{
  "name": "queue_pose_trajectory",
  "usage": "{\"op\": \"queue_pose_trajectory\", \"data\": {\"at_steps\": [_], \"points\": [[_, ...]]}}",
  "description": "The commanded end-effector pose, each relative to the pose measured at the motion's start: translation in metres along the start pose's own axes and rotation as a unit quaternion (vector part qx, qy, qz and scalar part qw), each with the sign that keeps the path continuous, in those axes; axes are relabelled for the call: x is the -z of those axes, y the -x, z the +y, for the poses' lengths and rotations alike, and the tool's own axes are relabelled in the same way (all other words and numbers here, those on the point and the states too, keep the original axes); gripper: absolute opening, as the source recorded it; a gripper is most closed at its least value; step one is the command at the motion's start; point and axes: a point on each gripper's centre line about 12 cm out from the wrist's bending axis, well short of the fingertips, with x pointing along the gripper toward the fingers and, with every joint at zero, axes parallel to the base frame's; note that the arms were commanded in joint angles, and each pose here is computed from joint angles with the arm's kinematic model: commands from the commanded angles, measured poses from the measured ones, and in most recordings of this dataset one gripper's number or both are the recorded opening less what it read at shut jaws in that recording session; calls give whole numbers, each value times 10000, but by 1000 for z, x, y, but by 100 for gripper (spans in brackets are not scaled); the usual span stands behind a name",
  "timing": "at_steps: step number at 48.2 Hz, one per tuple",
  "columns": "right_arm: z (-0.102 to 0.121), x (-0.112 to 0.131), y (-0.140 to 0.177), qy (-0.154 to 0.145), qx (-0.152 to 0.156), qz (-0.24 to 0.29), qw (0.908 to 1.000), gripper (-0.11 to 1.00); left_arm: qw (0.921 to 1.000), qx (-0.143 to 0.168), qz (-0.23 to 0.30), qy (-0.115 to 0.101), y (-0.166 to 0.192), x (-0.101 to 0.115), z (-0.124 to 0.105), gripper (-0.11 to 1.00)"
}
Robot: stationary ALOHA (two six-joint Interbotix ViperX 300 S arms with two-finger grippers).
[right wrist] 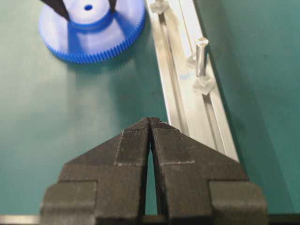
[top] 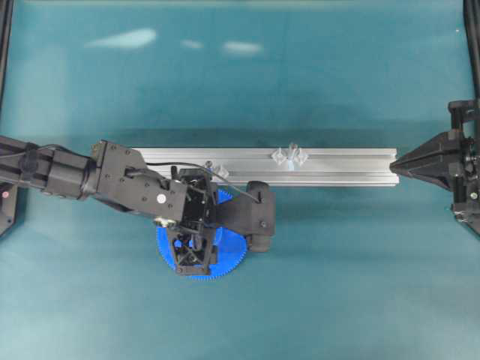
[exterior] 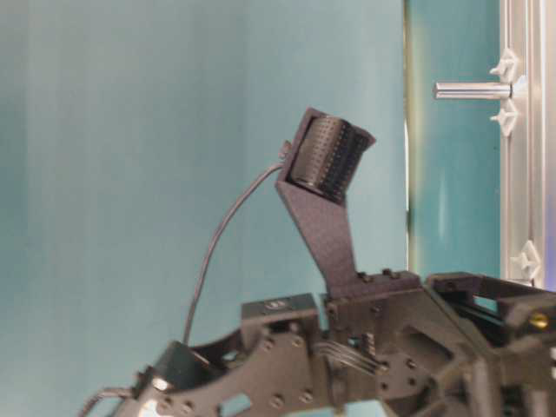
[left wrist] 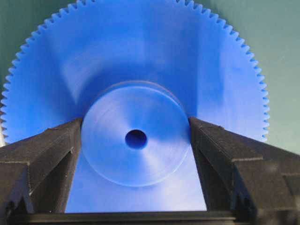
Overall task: Insert the large gear onto the shaft.
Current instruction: 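Lift the gear and carry it right over the rail shaft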
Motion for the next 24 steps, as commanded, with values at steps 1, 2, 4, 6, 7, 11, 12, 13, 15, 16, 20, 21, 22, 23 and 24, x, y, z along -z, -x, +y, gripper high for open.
{"op": "queue_pose_trajectory", "data": {"at_steps": [1,2,4,6,7,11,12,13,15,16,20,21,22,23,24], "points": [[1,-4,0,-65,-3,-46,10000,9,9989,48,-473,-11,39,-20,-2,76],[0,-4,0,-61,5,-48,10000,9,9988,51,-481,-18,40,-21,-2,76],[0,-4,0,-68,5,-40,10000,9,9986,52,-519,-9,45,-24,-2,76],[1,-4,0,-65,-3,-46,10000,9,9984,56,-557,-8,49,-27,-2,76],[1,-4,0,-65,-3,-46,10000,9,9983,58,-572,-7,52,-28,-2,76],[0,-4,0,-68,4,-47,10000,9,9982,52,-603,11,63,-33,-1,76],[1,-4,0,-65,-3,-46,10000,9,9982,49,-603,19,67,-34,0,76],[0,-4,0,-65,-2,-39,10000,9,9982,45,-596,27,69,-34,1,76],[0,-4,0,-68,4,-47,10000,9,9983,20,-583,42,74,-35,4,76],[0,-4,0,-68,4,-47,10000,9,9984,12,-568,50,77,-36,5,76],[0,-4,0,-65,-2,-39,10000,9,9985,-9,-554,36,88,-38,9,76],[0,-4,0,-65,-2,-39,10000,9,9985,-13,-554,22,91,-38,10,76],[0,-4,0,-65,-2,-39,10000,9,9985,-21,-547,-1,93,-38,11,76],[0,-4,0,-57,0,-39,10000,9,9984,-26,-562,-16,96,-39,12,76],[0,-4,0,-65,-2,-39,10000,9,9984,-33,-562,-31,99,-40,14,76]]}}
